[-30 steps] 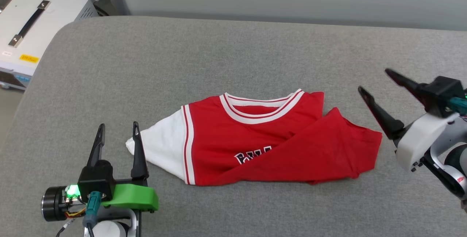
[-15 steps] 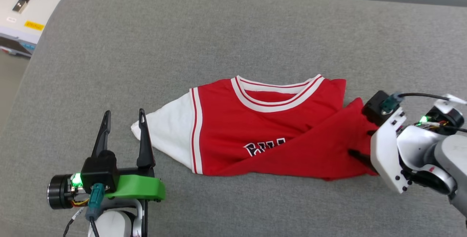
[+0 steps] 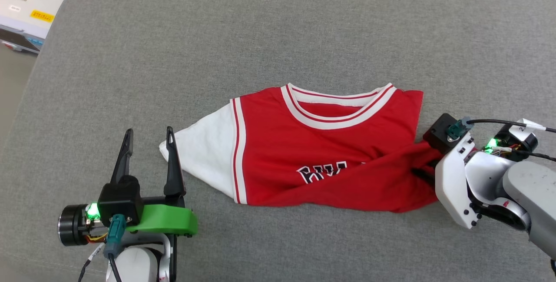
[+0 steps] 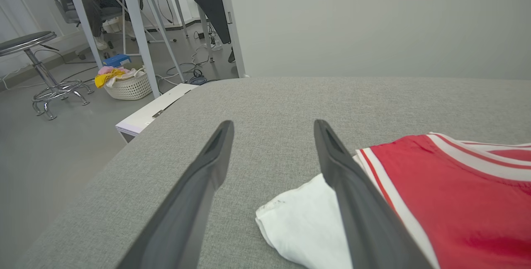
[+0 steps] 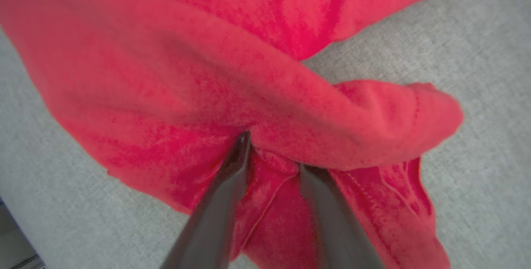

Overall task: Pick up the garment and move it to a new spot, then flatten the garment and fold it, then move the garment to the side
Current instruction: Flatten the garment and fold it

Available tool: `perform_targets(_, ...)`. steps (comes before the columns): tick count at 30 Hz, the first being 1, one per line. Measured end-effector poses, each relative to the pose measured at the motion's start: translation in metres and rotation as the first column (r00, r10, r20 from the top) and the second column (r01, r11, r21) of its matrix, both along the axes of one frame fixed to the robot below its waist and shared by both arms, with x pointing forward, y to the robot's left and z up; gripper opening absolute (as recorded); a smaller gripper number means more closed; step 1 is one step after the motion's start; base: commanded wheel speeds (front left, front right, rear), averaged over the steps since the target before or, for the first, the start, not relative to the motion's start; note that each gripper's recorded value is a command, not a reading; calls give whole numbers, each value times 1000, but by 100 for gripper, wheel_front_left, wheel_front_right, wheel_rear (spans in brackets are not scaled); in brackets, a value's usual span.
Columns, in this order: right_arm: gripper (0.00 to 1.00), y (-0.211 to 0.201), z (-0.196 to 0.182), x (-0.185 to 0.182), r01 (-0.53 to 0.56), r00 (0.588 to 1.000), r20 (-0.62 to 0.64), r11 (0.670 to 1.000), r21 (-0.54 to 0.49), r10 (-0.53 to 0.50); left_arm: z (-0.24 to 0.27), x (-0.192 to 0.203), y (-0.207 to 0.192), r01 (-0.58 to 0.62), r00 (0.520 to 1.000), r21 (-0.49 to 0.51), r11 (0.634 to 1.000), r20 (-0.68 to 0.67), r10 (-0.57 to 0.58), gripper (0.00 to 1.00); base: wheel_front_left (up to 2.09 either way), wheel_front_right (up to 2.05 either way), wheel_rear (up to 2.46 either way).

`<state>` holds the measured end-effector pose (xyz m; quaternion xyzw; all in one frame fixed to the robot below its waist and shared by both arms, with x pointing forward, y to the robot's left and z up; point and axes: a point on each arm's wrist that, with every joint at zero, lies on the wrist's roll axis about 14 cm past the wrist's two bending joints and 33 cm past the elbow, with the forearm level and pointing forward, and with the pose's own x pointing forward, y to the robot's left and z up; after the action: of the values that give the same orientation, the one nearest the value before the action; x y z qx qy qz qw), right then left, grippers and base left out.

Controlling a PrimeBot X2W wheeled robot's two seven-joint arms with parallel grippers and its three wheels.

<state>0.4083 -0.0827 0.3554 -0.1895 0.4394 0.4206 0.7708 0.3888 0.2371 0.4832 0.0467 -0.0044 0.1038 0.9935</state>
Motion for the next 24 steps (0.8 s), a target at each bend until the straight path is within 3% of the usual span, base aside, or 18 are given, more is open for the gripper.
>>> perform_targets(7, 0, 3, 51, 32, 48, 969, 231, 985, 168, -87, 10, -2, -6, 21, 999, 4, 1000, 29, -21, 100, 0, 0, 0)
perform_targets(9, 0, -15, 92, 52, 87, 922, 348, 968, 237, -168, 13, -7, -11, 33, 999, 3, 999, 35, -34, 100, 0, 0, 0)
perform_targets(12, 0, -34, 115, 53, 126, 884, 404, 952, 279, -235, 14, -11, -16, 46, 998, -3, 999, 40, -46, 100, 0, 0, 0)
perform_targets(16, 0, -66, 110, 28, 220, 861, 388, 929, 298, -328, 15, -16, -24, 64, 997, -14, 998, 44, -64, 100, 0, 0, 0)
perform_targets(24, 0, -102, 51, -63, 464, 827, 199, 837, 290, -527, 16, -21, -36, 98, 994, -25, 995, 48, -97, 100, 0, 0, 0)
